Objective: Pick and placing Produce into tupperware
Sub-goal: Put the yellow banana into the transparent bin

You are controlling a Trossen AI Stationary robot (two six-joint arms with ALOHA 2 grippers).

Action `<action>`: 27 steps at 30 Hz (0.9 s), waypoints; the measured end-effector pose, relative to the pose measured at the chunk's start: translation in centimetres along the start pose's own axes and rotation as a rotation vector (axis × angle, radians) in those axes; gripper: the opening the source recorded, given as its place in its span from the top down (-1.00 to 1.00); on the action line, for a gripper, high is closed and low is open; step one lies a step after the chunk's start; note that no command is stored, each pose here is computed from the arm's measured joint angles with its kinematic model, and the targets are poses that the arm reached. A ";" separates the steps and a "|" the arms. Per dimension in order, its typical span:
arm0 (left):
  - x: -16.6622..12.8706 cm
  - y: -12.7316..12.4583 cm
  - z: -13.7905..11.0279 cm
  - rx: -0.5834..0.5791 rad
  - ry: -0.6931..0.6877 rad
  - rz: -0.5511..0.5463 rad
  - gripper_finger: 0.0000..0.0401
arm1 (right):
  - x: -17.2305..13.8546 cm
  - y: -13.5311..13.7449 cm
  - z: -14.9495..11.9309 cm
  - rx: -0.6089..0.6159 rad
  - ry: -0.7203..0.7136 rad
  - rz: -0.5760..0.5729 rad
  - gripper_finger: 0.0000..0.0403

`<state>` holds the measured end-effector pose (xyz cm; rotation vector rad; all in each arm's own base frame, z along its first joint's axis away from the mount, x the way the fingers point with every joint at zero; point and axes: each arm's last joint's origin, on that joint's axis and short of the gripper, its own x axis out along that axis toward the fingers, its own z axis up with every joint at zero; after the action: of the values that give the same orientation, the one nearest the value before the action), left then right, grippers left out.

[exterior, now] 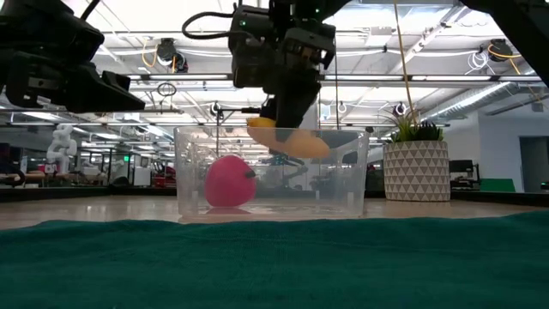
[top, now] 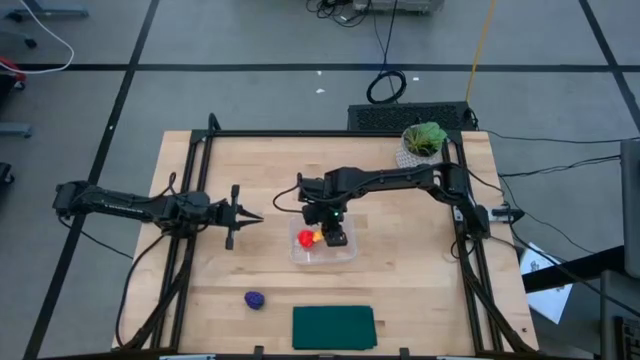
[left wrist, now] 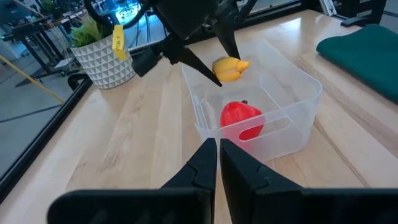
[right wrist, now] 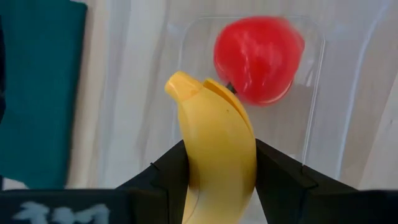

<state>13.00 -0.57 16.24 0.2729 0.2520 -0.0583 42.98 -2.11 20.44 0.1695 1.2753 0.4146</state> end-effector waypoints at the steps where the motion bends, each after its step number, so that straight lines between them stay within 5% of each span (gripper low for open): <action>1: 0.0 0.0 0.0 0.000 0.001 -0.001 0.87 | 0.2 -0.1 -0.1 -0.004 0.001 0.000 0.28; 27: 0.0 0.0 0.0 0.003 0.000 0.000 0.87 | 1.6 -0.2 -0.7 -0.220 0.026 -0.049 0.28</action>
<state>13.00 -0.57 16.24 0.2760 0.2520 -0.0585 42.74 -1.71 18.72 -0.0531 1.2476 0.5125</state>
